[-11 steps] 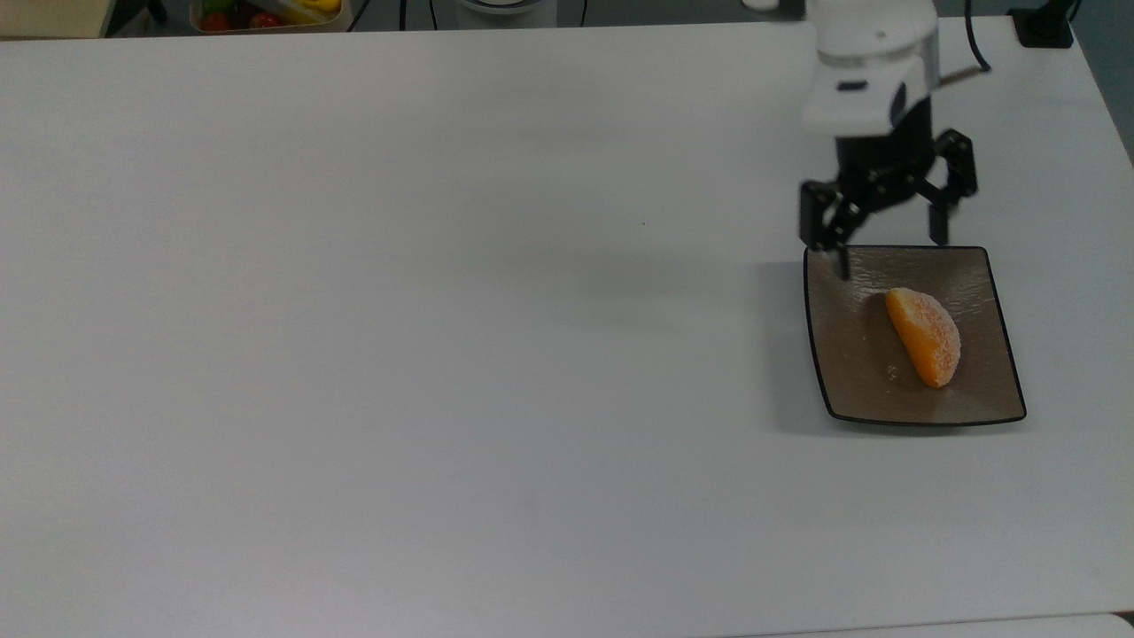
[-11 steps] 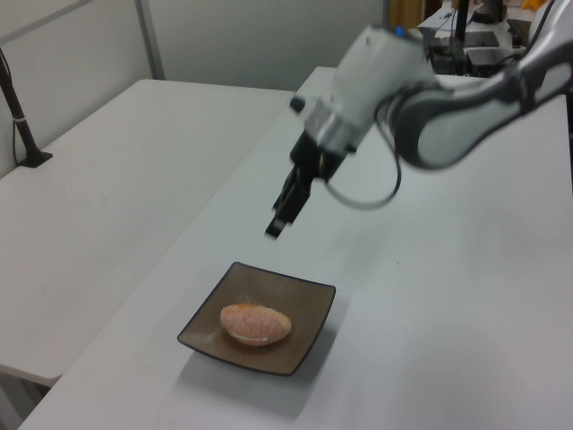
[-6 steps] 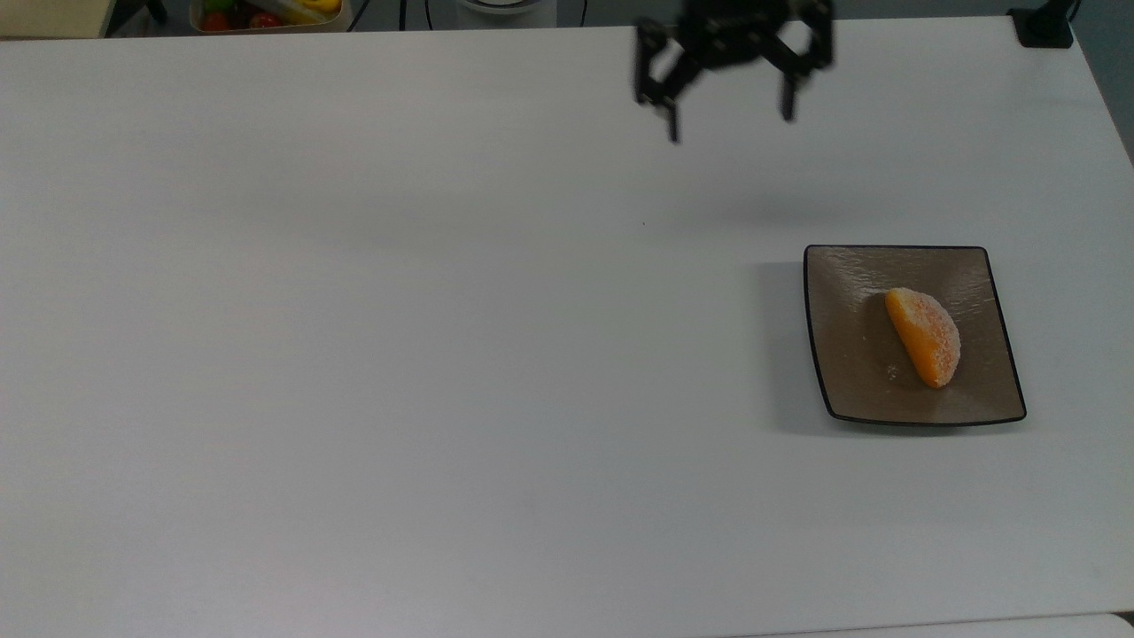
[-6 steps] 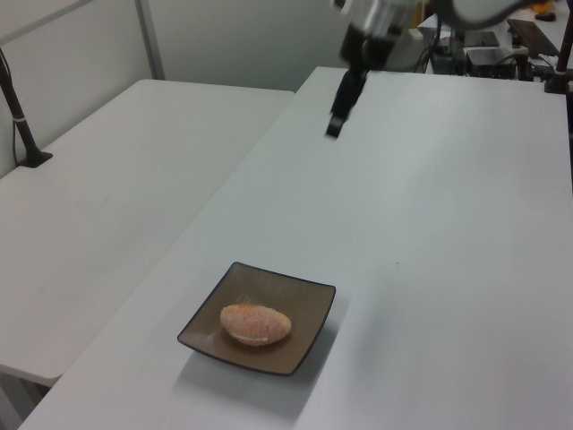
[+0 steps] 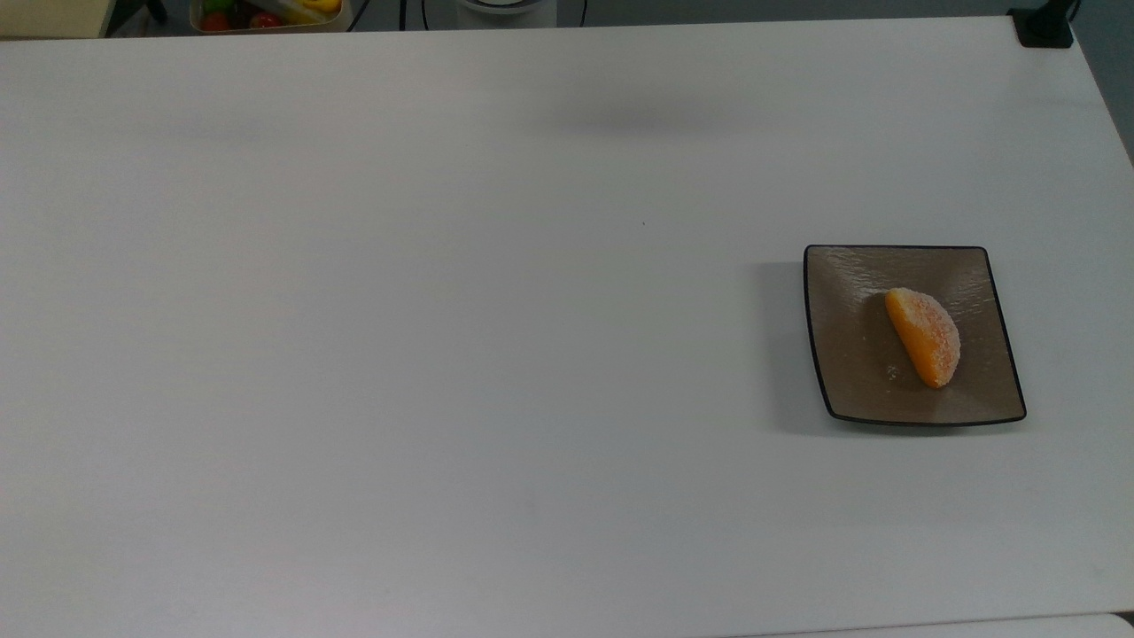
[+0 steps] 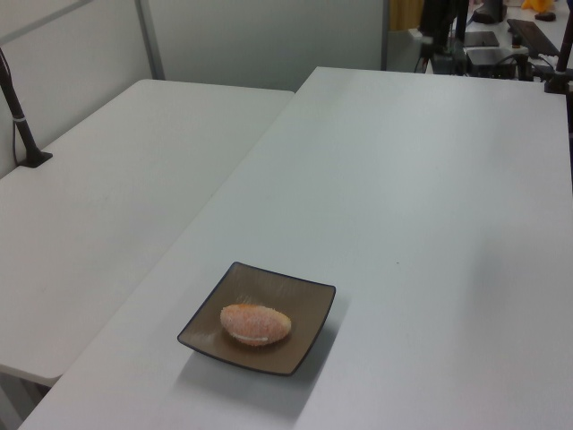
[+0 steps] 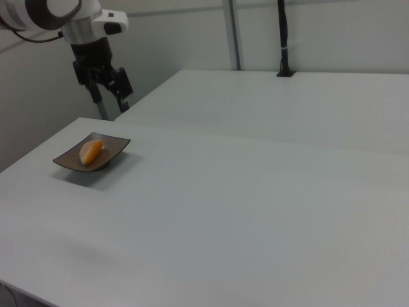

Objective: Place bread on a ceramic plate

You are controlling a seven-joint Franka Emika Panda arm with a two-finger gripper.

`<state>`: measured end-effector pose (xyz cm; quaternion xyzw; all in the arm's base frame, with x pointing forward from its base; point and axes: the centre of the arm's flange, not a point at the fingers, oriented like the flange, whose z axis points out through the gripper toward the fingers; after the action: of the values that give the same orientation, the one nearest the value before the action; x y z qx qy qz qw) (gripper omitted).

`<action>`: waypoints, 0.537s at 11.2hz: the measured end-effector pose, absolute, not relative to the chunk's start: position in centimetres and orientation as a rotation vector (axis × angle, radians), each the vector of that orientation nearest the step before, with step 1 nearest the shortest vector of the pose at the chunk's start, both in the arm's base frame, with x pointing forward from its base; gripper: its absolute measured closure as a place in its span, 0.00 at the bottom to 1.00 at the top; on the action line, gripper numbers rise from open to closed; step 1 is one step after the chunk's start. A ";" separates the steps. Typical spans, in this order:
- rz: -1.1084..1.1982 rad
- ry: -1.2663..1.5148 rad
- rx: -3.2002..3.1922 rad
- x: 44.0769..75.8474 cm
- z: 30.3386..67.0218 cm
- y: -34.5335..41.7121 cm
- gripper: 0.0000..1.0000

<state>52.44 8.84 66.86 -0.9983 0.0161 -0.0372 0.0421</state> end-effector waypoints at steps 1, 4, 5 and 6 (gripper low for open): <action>-0.091 0.093 -3.058 51.7 67.1 7.1 0.00; -0.064 0.012 -3.067 50.7 66.2 4.0 0.00; -0.114 -0.065 -3.064 51.2 65.8 3.8 0.00; -0.191 -0.142 -3.059 52.1 65.3 3.8 0.00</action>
<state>52.08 3.83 65.29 -0.9963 -0.0462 -0.0620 0.0364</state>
